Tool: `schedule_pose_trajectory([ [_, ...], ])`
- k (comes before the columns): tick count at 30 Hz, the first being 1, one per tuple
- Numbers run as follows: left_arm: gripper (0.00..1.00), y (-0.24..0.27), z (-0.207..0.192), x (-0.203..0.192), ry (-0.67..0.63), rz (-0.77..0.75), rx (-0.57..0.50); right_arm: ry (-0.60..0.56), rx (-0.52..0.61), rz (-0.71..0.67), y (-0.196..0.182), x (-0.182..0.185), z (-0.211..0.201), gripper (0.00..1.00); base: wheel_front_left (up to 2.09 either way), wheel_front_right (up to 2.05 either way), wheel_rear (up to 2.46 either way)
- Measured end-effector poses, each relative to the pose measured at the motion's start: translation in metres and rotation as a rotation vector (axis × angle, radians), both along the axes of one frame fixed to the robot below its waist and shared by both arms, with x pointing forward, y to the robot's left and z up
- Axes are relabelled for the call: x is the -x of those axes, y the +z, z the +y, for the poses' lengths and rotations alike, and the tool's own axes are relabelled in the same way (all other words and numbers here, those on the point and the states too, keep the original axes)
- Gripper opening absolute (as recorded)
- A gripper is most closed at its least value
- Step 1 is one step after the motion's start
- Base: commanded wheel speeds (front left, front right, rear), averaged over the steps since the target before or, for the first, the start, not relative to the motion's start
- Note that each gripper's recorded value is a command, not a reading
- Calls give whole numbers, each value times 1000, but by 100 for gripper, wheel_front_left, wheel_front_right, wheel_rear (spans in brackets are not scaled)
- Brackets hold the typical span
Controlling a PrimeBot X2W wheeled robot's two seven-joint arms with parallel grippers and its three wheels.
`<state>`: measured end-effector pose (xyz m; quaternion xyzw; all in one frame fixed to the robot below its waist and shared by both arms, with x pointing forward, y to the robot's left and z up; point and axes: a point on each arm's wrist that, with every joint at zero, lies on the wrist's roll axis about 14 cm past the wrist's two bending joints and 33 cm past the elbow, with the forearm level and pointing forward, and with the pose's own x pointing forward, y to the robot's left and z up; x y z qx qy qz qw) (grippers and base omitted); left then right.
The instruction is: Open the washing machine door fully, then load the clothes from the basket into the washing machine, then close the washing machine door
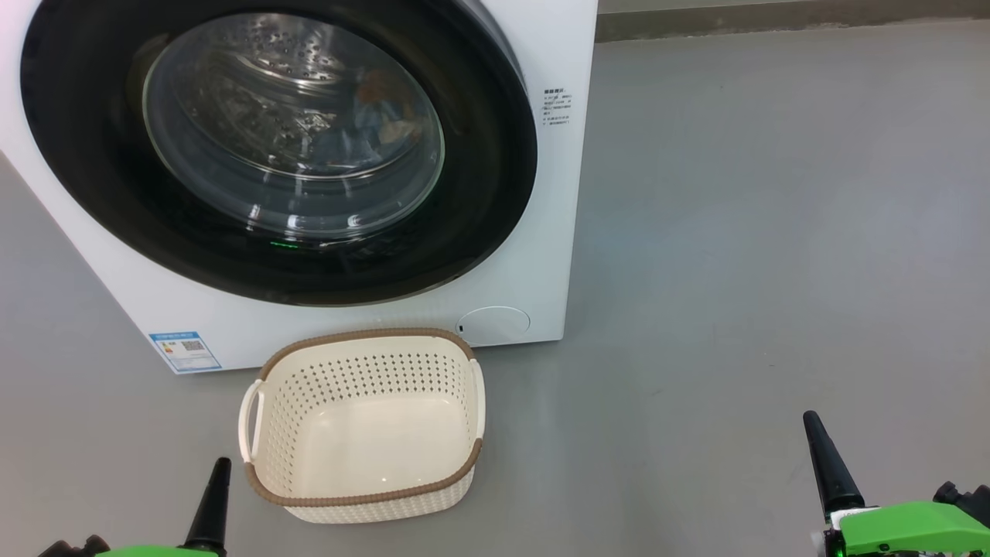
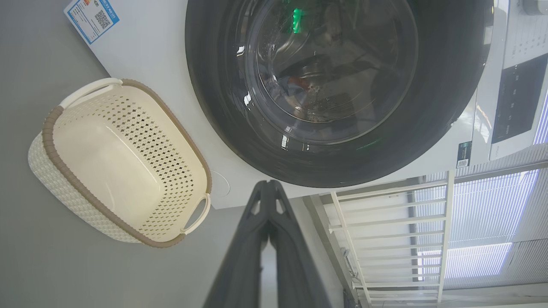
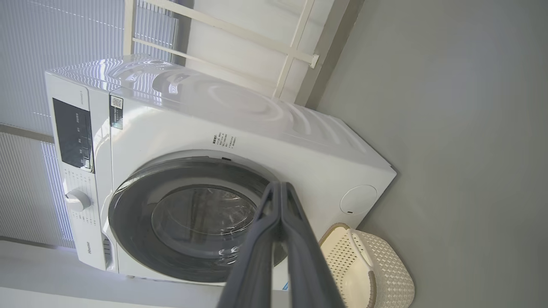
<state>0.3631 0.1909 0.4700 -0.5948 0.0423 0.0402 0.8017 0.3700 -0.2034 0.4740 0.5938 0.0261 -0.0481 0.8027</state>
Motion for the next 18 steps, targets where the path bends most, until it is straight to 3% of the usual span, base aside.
schedule_pose_trajectory([
  [18, 0, 8, -4, -9, -9, -25, 183, -6, -182, -18, 4, -3, -1, 0, 0, 0, 0],
])
